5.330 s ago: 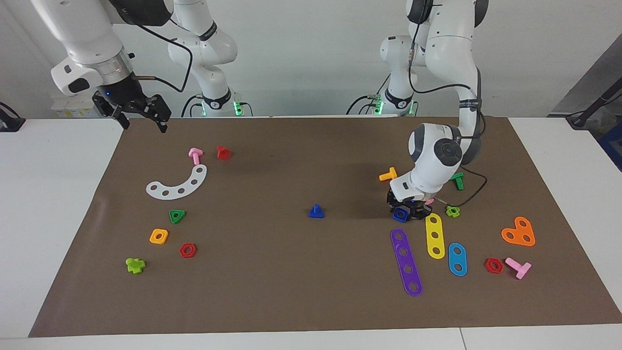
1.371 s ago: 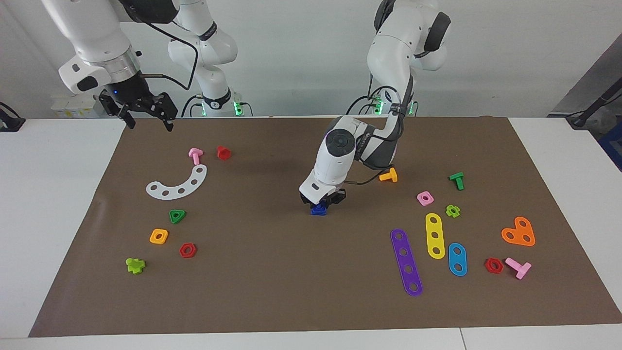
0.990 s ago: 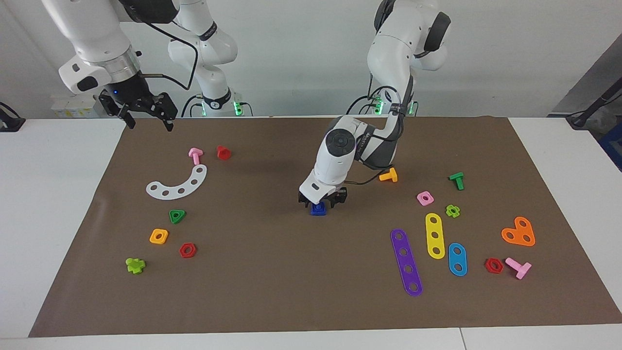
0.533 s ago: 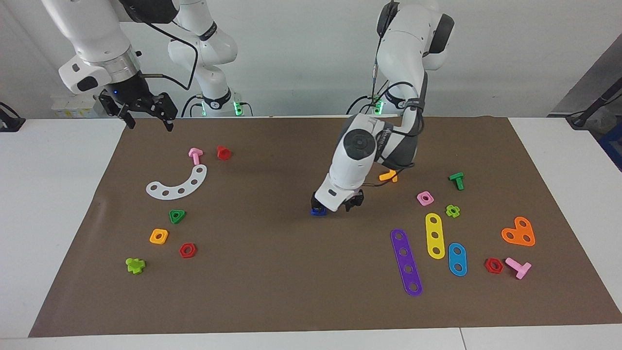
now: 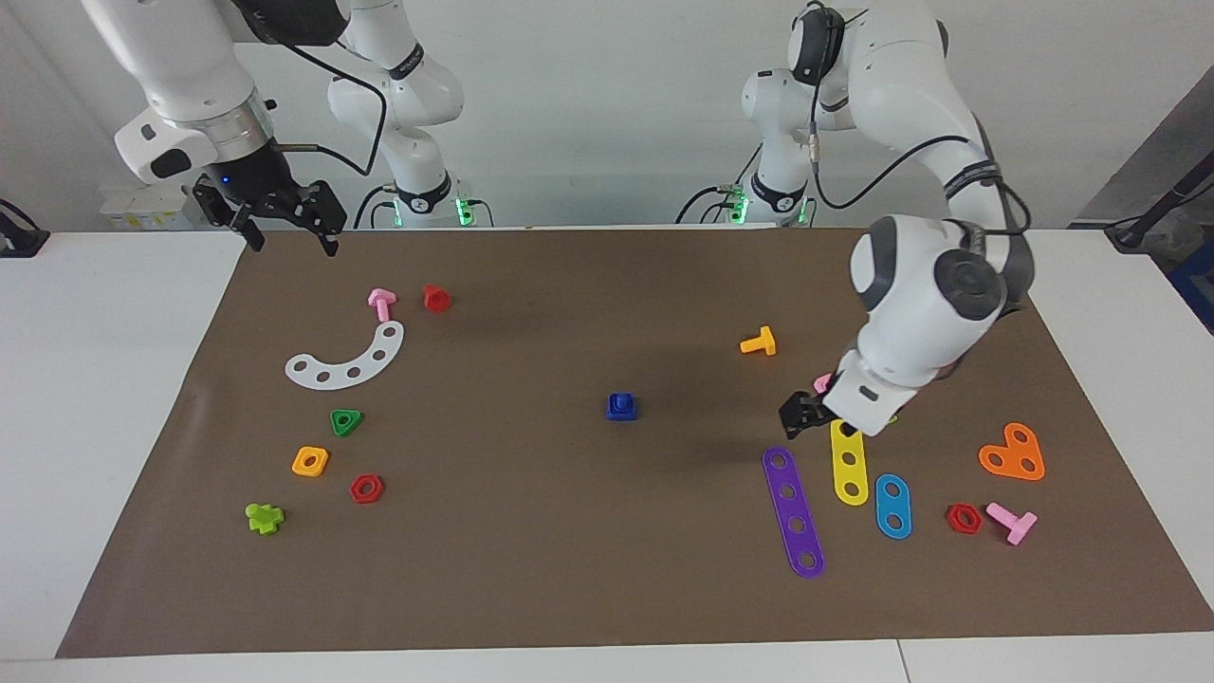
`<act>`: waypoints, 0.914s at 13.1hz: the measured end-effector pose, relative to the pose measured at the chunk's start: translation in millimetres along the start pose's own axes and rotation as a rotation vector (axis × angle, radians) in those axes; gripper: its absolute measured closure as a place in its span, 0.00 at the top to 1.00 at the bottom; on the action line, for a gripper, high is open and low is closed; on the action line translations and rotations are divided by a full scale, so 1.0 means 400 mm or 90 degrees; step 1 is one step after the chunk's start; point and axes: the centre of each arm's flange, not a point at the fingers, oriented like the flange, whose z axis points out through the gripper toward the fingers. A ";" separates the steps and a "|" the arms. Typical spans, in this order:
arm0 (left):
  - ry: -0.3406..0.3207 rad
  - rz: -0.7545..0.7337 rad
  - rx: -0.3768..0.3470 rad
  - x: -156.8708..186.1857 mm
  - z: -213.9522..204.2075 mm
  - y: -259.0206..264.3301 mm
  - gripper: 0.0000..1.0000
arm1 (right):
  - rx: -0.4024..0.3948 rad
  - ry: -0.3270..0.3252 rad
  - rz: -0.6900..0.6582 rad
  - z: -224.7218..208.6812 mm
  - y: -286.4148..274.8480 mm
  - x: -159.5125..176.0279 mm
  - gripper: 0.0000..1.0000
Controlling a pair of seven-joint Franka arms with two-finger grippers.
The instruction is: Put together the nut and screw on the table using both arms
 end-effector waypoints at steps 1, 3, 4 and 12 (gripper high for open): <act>-0.001 0.014 0.003 -0.008 -0.038 -0.074 0.92 | 0.000 0.000 0.000 0.000 0.000 0.000 1.00; -0.010 0.045 0.039 -0.033 -0.085 -0.178 0.92 | 0.000 0.000 0.000 0.000 0.000 0.000 1.00; -0.017 0.054 0.062 -0.046 -0.101 -0.197 0.92 | 0.000 0.000 0.000 0.000 0.000 0.000 1.00; -0.033 0.065 0.091 -0.249 -0.353 -0.158 0.95 | 0.000 0.000 0.000 0.000 0.000 0.000 1.00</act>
